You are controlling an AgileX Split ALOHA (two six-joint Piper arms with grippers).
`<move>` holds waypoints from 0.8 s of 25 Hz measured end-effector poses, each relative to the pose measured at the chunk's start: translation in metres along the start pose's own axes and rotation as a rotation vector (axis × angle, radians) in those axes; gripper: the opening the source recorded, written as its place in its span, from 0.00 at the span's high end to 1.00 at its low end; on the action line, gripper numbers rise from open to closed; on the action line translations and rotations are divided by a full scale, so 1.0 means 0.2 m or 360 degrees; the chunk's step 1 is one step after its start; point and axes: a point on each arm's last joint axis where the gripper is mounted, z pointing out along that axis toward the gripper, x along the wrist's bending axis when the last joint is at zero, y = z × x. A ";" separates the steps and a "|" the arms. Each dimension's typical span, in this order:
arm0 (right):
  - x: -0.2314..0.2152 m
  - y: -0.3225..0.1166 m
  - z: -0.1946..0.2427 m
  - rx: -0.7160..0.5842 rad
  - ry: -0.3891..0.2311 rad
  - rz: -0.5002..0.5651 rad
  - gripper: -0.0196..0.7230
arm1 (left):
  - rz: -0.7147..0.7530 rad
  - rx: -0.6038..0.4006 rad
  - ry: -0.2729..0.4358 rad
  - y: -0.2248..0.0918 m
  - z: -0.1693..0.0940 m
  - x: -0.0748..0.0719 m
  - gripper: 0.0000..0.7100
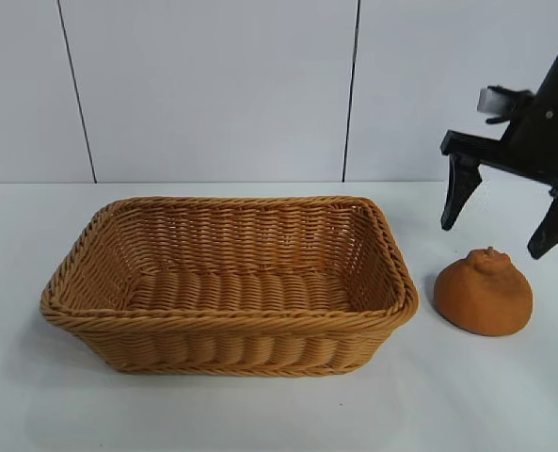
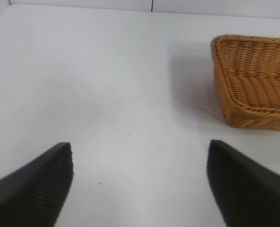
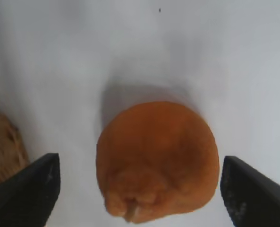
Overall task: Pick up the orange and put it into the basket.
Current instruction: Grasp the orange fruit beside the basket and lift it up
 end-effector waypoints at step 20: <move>0.01 -0.01 -0.01 0.0045 0.0021 -0.0099 0.92 | 0.0000 0.0000 0.0000 0.00 0.00 0.00 0.22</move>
